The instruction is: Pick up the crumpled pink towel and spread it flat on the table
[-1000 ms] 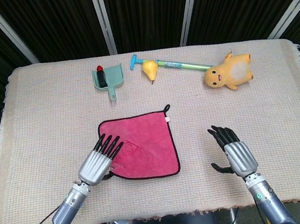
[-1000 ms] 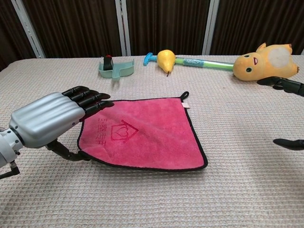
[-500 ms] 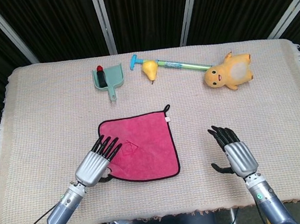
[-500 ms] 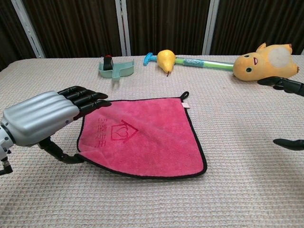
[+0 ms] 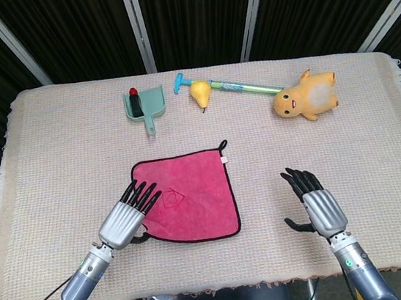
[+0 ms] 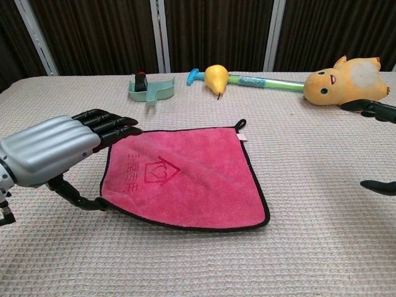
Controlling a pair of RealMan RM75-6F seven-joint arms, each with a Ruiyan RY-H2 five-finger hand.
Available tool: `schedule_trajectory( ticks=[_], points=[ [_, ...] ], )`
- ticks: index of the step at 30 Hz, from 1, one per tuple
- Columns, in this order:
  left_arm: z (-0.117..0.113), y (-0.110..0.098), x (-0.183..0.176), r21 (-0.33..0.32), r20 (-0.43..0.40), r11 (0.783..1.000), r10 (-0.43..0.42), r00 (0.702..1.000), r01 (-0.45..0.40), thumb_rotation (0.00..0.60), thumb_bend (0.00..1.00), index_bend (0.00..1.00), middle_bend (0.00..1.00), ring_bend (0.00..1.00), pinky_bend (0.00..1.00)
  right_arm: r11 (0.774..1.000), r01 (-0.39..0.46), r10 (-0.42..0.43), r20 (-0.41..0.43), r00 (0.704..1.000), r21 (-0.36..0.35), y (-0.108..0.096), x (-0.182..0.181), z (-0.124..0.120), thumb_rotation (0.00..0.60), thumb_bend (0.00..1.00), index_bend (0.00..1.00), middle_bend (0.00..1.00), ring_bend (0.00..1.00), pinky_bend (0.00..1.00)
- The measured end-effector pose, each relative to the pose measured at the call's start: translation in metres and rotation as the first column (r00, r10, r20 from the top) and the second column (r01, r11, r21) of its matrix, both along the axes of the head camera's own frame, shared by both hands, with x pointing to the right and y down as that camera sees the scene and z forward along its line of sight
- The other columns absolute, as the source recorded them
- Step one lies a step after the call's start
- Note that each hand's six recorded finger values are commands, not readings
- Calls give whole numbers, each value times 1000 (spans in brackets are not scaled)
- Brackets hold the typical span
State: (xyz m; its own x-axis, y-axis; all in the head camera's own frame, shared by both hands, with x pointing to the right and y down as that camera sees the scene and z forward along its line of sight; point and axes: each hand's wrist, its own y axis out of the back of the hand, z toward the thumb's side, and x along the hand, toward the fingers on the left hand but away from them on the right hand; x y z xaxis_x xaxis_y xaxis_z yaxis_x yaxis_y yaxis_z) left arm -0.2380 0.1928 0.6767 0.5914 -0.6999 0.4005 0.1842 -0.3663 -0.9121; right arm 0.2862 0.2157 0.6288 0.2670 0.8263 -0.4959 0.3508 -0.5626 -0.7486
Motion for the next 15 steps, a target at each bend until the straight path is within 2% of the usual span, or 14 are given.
schedule_trajectory(
  ticks=[8,15],
  points=[
    [-9,5,0,-33,-28,999,19,999,-20,600,5,0,0,0,0,1000,-4,4,0,1000,-1,1,1,0,600,277,0,0,0,0],
    [-11,15,-6,-61,-15,996,58,998,-58,600,5,0,0,0,0,1000,-6,6,5,1000,1,0,1,-3,600,278,0,0,0,0]
  ],
)
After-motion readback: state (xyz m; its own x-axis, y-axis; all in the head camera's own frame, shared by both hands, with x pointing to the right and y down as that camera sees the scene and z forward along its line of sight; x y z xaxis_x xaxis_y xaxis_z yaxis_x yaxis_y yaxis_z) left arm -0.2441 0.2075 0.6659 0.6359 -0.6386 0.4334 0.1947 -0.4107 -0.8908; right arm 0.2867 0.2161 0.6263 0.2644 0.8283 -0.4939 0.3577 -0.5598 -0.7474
